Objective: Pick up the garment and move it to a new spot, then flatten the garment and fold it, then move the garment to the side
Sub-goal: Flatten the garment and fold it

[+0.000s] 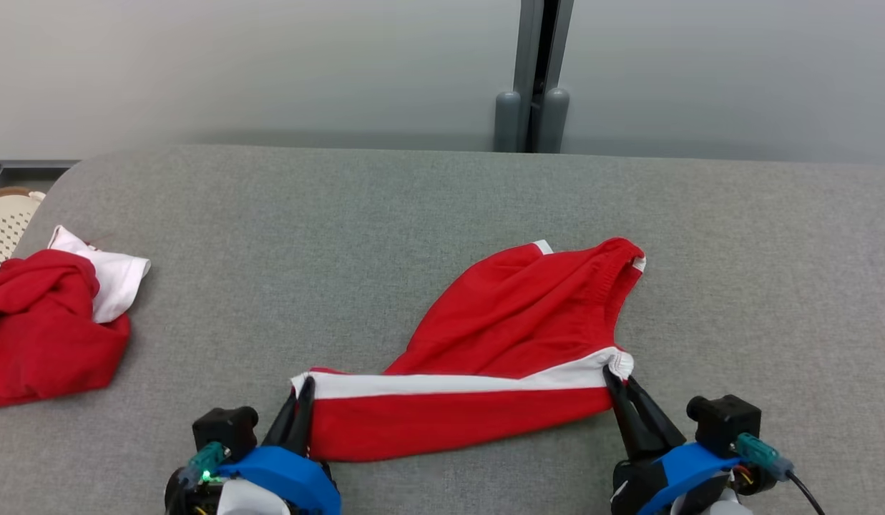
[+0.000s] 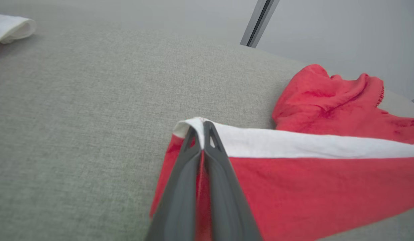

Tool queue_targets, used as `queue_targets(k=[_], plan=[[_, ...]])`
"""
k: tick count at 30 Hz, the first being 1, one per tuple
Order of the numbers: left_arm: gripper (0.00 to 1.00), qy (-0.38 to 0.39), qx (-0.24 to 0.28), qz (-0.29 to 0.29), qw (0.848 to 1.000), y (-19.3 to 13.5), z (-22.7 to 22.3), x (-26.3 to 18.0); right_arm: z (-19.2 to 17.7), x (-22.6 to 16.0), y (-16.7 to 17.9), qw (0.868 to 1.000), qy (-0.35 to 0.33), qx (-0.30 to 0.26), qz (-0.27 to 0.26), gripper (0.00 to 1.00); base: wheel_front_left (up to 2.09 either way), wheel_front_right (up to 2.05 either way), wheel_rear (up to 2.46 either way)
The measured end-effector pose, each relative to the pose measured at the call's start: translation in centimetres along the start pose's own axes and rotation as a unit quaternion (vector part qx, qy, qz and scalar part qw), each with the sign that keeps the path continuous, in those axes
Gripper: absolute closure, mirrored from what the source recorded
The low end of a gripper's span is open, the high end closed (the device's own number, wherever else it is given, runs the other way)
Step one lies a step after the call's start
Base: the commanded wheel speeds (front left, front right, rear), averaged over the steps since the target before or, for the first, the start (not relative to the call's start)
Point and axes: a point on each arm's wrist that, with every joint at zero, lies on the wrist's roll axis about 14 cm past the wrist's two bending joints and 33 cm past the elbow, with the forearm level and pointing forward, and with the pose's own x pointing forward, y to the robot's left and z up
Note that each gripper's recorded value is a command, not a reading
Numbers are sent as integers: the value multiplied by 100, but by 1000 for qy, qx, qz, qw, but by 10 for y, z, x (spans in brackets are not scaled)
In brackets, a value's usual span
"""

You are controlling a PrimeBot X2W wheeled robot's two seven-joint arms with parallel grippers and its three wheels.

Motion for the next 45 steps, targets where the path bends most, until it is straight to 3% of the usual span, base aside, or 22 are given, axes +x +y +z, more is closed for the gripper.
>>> queue_targets(k=[6,9,13,18,21,25,30,33,40,43,45], plan=[[100,-82,16,-25,996,-13,55,5,47,-3,4,997,-73,-8,4,100,0,0,0],[100,-166,53,-64,983,-33,117,4,94,-9,9,989,-143,-23,16,100,0,0,0],[100,-262,96,-101,955,-53,193,-7,155,-18,16,972,-224,-51,40,100,0,0,0],[100,-376,148,-145,903,-86,285,-33,228,-33,25,946,-299,-100,71,100,0,0,0],[100,-400,163,-156,888,-97,317,-41,258,-37,32,939,-311,-122,87,100,0,0,0],[100,-393,172,-159,889,-102,331,-28,265,-24,26,946,-284,-131,88,100,0,0,0],[100,-361,165,-146,906,-94,322,16,256,13,11,956,-250,-134,79,100,0,0,0],[100,-366,175,-138,904,-93,329,40,260,37,0,953,-252,-153,67,100,0,0,0],[100,-429,186,-130,874,-105,377,50,302,76,0,921,-305,-234,62,100,0,0,0],[100,-426,181,-127,877,-103,370,47,295,82,-4,927,-297,-223,55,100,0,0,0],[100,-397,167,-120,894,-92,341,50,282,79,-7,933,-285,-214,51,100,0,0,0]])
